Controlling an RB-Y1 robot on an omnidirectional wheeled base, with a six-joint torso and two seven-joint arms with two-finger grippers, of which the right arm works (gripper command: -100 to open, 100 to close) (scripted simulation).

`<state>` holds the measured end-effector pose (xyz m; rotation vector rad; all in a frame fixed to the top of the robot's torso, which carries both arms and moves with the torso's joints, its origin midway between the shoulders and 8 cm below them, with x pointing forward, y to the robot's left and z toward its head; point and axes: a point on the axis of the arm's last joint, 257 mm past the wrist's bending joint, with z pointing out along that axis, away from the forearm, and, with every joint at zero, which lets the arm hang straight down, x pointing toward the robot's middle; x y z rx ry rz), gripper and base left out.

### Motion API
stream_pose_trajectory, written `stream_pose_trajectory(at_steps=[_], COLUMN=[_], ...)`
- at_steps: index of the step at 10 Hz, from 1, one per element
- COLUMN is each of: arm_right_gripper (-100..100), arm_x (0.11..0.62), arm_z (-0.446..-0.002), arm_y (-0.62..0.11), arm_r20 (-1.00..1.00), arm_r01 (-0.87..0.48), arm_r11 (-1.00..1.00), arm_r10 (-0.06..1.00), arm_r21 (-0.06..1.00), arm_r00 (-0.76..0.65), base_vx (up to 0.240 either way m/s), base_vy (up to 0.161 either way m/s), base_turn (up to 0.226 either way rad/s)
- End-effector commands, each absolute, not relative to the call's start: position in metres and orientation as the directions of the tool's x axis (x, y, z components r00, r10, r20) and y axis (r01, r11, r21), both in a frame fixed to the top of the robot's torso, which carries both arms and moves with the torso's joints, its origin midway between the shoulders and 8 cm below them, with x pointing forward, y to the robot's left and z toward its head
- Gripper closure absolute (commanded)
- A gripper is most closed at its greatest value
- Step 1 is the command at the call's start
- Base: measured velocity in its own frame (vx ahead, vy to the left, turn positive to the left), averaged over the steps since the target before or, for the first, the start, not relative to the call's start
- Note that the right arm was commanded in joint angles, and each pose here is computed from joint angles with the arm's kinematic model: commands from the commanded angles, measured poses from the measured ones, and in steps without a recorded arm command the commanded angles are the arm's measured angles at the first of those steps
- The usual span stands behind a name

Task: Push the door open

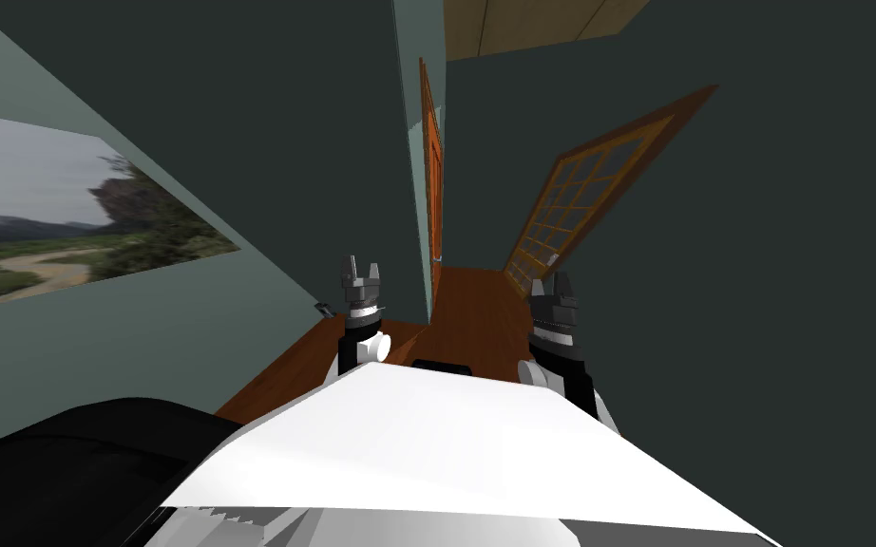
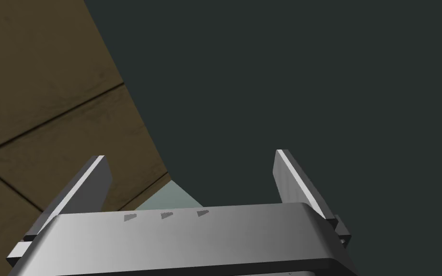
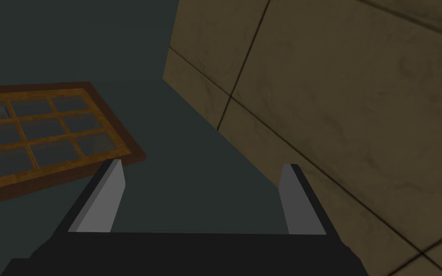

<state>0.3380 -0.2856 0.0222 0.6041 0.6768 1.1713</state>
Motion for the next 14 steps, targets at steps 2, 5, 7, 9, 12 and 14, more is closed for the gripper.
stream_pose_trajectory(at_steps=[2,5,7,9,12,14], arm_right_gripper=[-100,-100,-100,-100,-100,-100], arm_x=[0.347,0.357,0.364,0.371,0.381,0.389], arm_z=[0.011,-0.003,-0.013,-0.023,-0.038,-0.051], arm_y=[-0.280,-0.274,-0.269,-0.264,-0.256,-0.249], arm_r20=[-0.166,-0.171,-0.174,-0.177,-0.180,-0.182], arm_r01=[-0.613,-0.606,-0.600,-0.594,-0.585,-0.576], arm_r11=[0.267,0.252,0.241,0.230,0.214,0.200], arm_r10=[0.962,0.967,0.970,0.973,0.977,0.979], arm_r21=[0.744,0.755,0.763,0.771,0.782,0.792], arm_r00=[0.217,0.188,0.168,0.148,0.116,0.090], base_vx=[0.075,0.098,0.092,0.093,0.086,0.111], base_vy=[-0.077,-0.111,-0.092,-0.096,-0.090,-0.121], base_turn=[0.051,0.049,0.050,0.057,0.055,0.067])
